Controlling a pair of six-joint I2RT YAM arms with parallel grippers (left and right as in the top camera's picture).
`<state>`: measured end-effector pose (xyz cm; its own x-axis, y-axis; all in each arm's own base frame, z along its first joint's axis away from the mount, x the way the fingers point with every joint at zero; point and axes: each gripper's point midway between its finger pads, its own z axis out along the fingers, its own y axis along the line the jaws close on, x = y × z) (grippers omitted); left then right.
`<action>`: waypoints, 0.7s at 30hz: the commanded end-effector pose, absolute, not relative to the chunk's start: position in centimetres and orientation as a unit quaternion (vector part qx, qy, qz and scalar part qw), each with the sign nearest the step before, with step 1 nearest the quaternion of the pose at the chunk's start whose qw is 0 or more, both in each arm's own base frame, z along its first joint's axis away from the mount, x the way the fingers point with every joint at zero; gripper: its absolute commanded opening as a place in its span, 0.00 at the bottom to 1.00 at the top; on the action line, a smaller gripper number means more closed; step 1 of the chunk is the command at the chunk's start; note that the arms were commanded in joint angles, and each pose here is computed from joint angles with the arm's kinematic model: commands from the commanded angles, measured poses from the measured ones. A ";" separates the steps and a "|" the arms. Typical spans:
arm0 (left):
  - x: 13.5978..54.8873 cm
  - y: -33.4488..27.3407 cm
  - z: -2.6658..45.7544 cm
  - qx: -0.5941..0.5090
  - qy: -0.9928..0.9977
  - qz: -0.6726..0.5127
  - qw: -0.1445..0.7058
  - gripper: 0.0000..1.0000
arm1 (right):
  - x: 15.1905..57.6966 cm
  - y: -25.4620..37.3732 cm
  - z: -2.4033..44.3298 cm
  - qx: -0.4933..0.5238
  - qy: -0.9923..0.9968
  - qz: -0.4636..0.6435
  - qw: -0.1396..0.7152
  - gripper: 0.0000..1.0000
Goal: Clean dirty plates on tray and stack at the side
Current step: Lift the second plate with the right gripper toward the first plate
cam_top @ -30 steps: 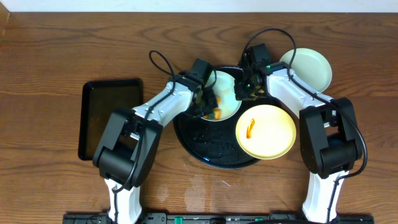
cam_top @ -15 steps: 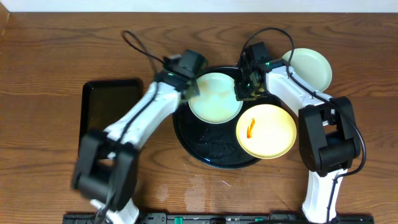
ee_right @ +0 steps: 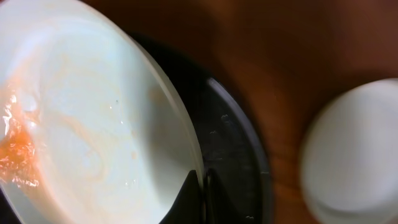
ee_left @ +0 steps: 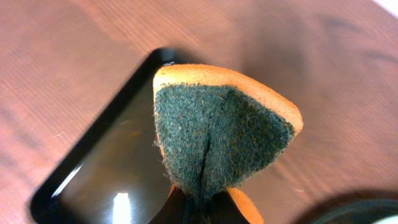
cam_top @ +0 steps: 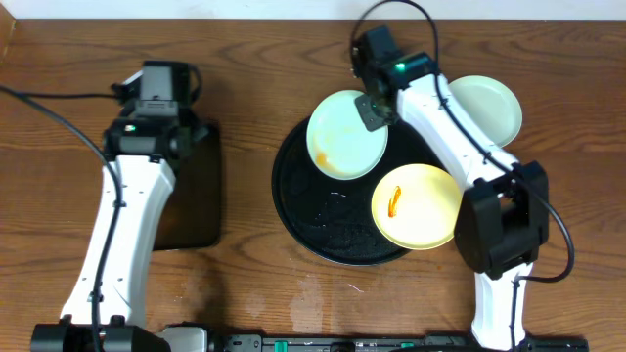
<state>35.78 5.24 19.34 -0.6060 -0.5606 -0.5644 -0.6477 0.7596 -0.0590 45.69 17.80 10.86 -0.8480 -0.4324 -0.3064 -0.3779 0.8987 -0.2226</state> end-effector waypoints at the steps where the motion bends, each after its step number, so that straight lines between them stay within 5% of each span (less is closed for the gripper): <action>1: 34.7 7.1 19.0 -0.355 0.890 0.093 0.271 0.07 | 47.2 16.7 15.5 -0.236 0.920 -0.212 0.230 0.01; 12: 34.2 7.8 18.9 -0.363 0.888 0.098 0.263 0.07 | 47.7 19.5 27.8 -0.287 0.770 -0.468 0.325 0.01; 21: 34.2 7.8 18.9 -0.363 0.888 0.099 0.263 0.07 | 46.2 21.6 29.3 -0.325 0.727 -0.516 0.315 0.01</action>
<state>34.37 7.52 18.81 -0.5972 -0.5976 -0.5350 -0.6953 0.7182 -0.0261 46.58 22.26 27.14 -0.5696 -0.8064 -0.1592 -0.2013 0.3246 -0.9242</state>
